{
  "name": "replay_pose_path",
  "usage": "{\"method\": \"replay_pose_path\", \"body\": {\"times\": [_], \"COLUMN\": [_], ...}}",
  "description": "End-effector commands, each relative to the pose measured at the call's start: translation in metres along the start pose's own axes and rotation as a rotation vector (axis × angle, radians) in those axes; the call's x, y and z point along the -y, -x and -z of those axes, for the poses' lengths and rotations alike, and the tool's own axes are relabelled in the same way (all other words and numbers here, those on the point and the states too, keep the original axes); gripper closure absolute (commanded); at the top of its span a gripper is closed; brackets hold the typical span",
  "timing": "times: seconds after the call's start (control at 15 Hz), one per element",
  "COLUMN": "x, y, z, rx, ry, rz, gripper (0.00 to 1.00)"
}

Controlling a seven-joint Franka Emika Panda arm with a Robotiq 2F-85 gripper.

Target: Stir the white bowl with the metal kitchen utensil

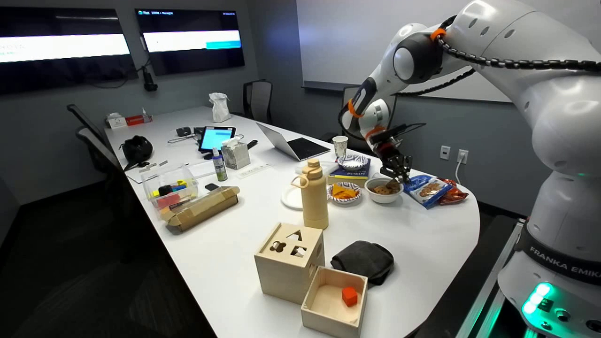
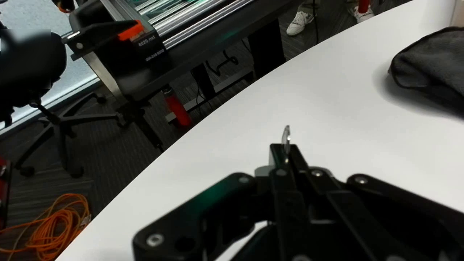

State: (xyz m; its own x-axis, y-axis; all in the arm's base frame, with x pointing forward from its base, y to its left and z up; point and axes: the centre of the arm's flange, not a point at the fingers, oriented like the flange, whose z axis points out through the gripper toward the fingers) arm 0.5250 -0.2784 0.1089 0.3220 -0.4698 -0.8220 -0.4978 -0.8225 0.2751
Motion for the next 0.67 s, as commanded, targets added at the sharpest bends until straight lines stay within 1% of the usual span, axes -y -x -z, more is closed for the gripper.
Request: {"method": "replay_pose_path", "body": {"times": [0.0, 0.4, 0.6], "x": [-0.003, -0.012, -0.018], "y": [0.002, 0.005, 0.008], "z": [0.011, 0.019, 0.02], "rx": [0.009, 0.024, 0.075], "ry": [-0.048, -0.183, -0.221], "rz": [0.065, 0.122, 0.145], "gripper": [0.99, 0.99, 0.99]}}
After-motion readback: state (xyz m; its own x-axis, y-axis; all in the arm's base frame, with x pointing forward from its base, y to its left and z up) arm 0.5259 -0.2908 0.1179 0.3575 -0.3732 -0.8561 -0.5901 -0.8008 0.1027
